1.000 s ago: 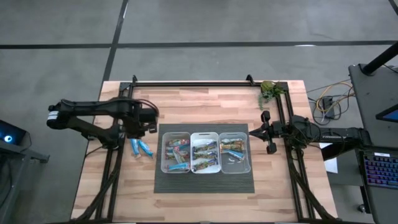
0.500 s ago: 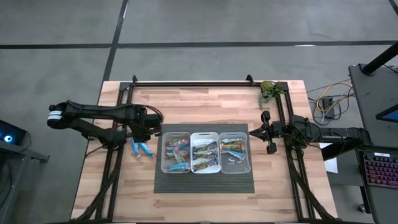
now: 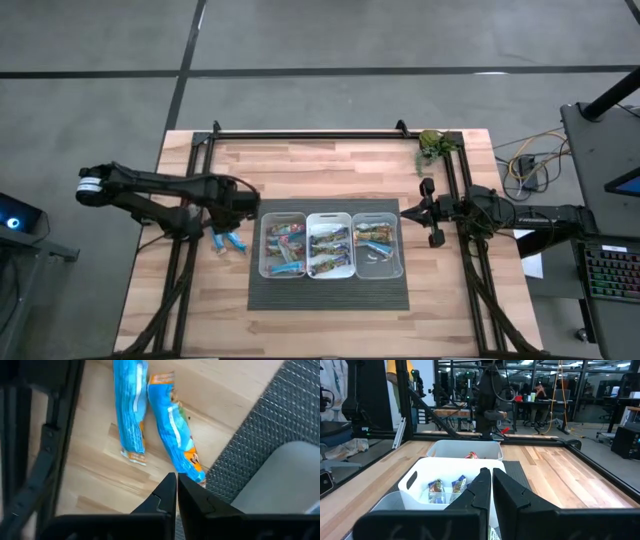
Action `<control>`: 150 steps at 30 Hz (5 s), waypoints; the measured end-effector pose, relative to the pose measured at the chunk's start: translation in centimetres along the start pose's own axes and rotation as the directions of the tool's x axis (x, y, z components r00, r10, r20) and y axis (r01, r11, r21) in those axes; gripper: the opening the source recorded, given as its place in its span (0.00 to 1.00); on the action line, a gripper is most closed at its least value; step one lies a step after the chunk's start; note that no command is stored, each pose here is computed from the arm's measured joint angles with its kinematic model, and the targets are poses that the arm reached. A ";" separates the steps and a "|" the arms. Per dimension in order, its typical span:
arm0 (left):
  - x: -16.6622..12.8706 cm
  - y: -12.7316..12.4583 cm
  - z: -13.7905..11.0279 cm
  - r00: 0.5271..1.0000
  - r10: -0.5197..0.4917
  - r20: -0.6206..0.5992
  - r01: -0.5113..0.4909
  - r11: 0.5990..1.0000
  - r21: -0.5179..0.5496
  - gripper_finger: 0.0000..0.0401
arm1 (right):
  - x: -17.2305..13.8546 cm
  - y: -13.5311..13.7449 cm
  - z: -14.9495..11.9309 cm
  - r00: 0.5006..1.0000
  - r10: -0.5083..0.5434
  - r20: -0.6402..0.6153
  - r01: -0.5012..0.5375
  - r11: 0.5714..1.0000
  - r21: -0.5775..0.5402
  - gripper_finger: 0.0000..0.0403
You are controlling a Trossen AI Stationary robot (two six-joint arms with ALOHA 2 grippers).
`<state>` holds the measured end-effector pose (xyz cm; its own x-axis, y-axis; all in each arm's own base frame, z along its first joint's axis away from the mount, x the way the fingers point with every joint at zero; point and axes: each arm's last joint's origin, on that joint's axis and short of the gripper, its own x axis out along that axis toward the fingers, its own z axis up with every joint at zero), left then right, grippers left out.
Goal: Pick and place Granola Bars by type
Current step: Put the right yellow granola bar into the transparent bin
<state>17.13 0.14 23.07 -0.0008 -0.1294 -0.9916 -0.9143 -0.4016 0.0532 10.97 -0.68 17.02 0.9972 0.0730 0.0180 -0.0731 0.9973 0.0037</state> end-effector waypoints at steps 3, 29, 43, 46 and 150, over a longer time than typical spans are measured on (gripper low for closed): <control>0.4 0.0 -0.2 1.000 -0.010 -0.004 0.009 0.998 -0.066 0.00 | 0.0 0.0 0.0 1.000 0.000 0.000 0.000 1.000 0.000 0.02; 0.9 -0.7 -0.7 0.996 -0.080 -0.035 0.083 0.992 0.097 0.00 | 0.0 0.0 0.0 1.000 0.000 0.000 0.000 1.000 0.000 0.02; 1.0 -0.7 -0.7 0.996 -0.085 -0.037 0.087 0.993 0.083 0.00 | 0.0 0.0 0.0 1.000 0.000 0.000 0.000 1.000 0.000 0.02; 1.4 -0.5 -0.6 0.997 -0.070 -0.030 0.072 0.995 0.075 0.00 | 0.0 0.0 0.0 1.000 0.000 0.000 0.000 1.000 0.000 0.02; 8.8 0.5 0.9 0.989 -0.135 -0.065 0.129 0.988 -0.086 0.17 | 0.0 0.0 0.0 1.000 0.000 -0.001 0.000 1.000 0.000 0.02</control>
<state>16.31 -0.42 14.29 0.1485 -0.1325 -0.9800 -0.8685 -0.4914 -0.0652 10.97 -0.68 17.02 0.9972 0.0732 0.0175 -0.0732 0.9973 0.0038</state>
